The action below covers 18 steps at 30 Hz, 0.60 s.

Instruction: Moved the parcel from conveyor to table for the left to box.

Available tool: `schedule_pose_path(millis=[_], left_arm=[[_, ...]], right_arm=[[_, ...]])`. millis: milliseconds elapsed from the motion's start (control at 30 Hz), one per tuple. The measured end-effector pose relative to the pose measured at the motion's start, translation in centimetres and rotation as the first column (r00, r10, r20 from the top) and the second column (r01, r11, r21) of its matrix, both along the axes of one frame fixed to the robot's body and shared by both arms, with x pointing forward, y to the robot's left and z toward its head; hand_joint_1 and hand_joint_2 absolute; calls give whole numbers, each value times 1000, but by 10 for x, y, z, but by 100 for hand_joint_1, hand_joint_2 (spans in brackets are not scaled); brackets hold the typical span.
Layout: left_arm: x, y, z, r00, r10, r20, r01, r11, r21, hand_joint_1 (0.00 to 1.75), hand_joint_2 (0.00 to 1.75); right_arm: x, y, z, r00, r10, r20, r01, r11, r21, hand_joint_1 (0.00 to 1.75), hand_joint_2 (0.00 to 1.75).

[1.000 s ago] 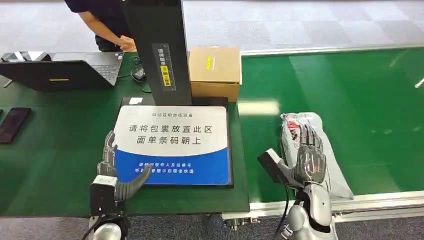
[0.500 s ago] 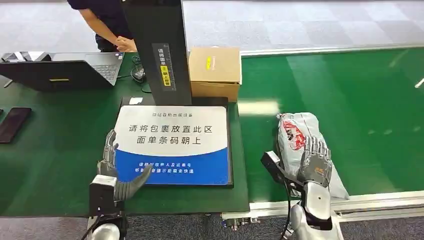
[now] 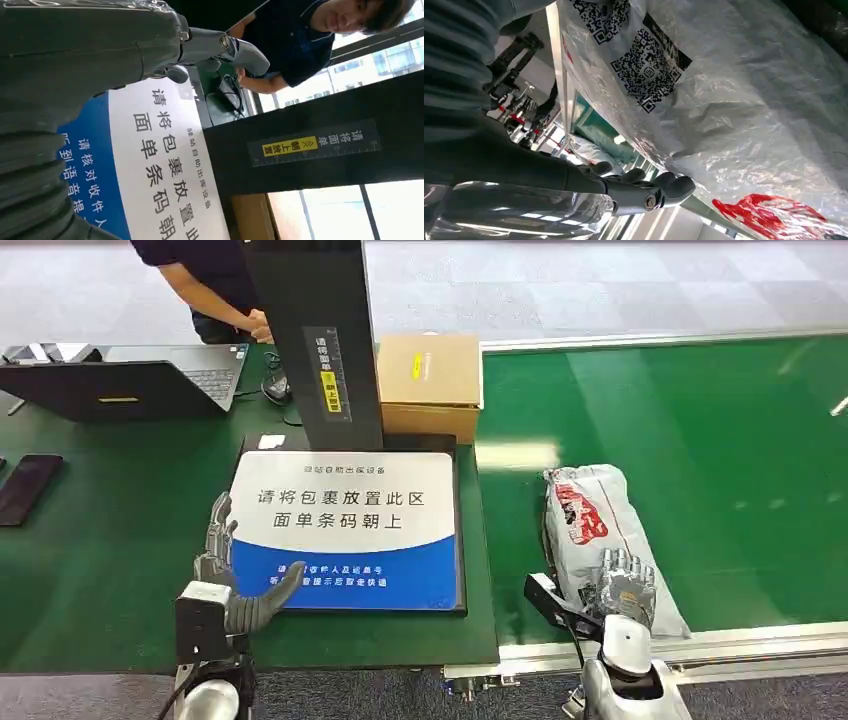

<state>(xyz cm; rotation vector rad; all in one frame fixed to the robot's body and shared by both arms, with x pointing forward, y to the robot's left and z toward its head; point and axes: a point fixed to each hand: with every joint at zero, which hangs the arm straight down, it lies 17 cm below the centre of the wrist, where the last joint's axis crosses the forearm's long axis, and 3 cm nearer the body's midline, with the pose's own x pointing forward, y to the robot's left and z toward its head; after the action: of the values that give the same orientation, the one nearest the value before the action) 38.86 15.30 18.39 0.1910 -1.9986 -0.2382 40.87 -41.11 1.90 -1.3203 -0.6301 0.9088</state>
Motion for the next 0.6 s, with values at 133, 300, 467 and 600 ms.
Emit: schedule_pose_path(millis=[133,300,467,600], left_arm=[[0,-1,0,1000,0,-1,0,1000,-2,0,175],[0,-1,0,1000,-4,-4,4,1000,0,0,175],[1,-3,0,1000,-11,-4,11,1000,0,0,175],[1,-3,1,1000,-16,-3,16,1000,0,0,175]], right_arm=[[2,-2,-2,1000,-9,-8,9,1000,-5,164,175],[7,3,-3,1000,4,-13,-4,1000,-6,173,175],[13,8,1,1000,18,2,-18,1000,-8,173,175],[17,13,5,999,32,21,-32,999,-13,175,175]])
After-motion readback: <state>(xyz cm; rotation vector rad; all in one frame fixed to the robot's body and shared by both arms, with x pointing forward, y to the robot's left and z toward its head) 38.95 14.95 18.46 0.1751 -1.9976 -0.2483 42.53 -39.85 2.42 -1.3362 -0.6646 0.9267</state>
